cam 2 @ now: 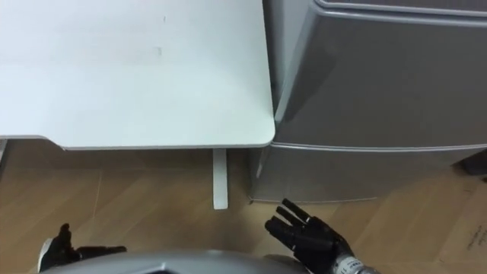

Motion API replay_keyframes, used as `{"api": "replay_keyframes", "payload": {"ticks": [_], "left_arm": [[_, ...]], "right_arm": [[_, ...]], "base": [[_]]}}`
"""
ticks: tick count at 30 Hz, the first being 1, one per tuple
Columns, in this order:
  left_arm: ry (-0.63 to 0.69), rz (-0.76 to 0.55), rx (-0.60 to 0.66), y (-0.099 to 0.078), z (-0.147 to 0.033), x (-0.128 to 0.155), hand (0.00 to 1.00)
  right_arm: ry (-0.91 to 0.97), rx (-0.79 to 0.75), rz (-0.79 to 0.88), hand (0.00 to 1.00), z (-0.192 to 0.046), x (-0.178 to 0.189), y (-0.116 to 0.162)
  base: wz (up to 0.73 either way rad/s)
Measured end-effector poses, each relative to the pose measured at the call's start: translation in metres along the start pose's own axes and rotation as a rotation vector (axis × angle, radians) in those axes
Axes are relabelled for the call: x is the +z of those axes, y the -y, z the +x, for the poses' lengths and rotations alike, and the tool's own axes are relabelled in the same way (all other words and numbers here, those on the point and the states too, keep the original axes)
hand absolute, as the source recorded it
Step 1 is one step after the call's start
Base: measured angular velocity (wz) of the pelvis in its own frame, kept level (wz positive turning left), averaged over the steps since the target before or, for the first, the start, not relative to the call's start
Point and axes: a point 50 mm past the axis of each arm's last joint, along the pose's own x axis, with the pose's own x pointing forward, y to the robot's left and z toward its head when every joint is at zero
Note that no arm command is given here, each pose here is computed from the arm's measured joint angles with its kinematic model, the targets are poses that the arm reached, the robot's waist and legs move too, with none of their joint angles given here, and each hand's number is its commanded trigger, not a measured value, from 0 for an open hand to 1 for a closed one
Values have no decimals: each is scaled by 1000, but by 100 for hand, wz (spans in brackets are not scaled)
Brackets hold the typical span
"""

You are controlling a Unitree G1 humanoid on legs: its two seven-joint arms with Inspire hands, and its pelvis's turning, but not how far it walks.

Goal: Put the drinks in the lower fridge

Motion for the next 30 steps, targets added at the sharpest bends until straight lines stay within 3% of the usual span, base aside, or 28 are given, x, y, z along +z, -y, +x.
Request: {"api": "replay_keyframes", "payload": {"ticks": [4,17,30], "left_arm": [[-15,11,3,0,0,-3,0],[-68,-18,33,-4,1,-11,0],[-70,-31,26,3,1,-10,0]], "right_arm": [[-64,-38,-58,0,-2,-4,5],[-143,-259,-16,0,-9,-22,21],[-159,-404,0,0,-10,-23,28]], "base": [[0],[8],[4]]}}
